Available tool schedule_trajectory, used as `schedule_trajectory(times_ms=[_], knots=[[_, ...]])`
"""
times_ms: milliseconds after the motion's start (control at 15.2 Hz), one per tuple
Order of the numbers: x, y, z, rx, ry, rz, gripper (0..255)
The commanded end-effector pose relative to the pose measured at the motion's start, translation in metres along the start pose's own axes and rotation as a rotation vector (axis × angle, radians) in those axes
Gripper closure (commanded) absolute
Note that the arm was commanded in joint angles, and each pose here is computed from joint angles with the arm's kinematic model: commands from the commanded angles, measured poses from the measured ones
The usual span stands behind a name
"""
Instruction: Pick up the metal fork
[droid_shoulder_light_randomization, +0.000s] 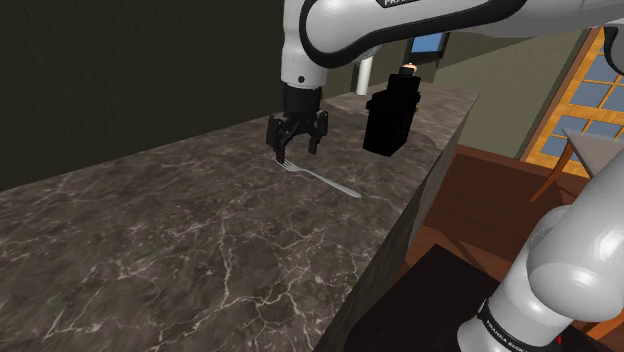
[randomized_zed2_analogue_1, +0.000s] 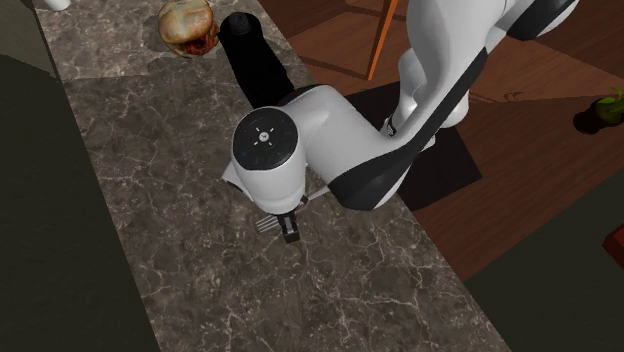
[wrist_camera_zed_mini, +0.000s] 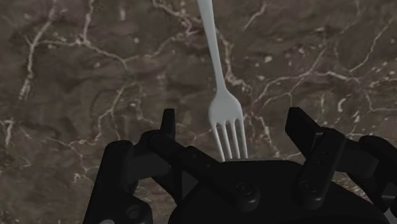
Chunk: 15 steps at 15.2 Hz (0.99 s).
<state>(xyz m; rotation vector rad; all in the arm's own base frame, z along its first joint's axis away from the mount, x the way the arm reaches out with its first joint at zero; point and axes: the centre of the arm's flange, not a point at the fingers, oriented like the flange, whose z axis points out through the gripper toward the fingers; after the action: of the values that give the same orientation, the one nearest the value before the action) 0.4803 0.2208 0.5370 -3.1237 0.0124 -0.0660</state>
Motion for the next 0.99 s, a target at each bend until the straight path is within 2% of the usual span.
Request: schedule_trajectory(times_ms=[0,264,330,924], knots=[[0.000,0.000,0.011,0.000,0.001,0.000,0],[-0.001,0.000,0.025,0.000,0.001,0.000,0],[-0.001,0.000,0.025,0.000,0.001,0.000,255],[-0.001,0.000,0.025,0.000,0.001,0.000,255]])
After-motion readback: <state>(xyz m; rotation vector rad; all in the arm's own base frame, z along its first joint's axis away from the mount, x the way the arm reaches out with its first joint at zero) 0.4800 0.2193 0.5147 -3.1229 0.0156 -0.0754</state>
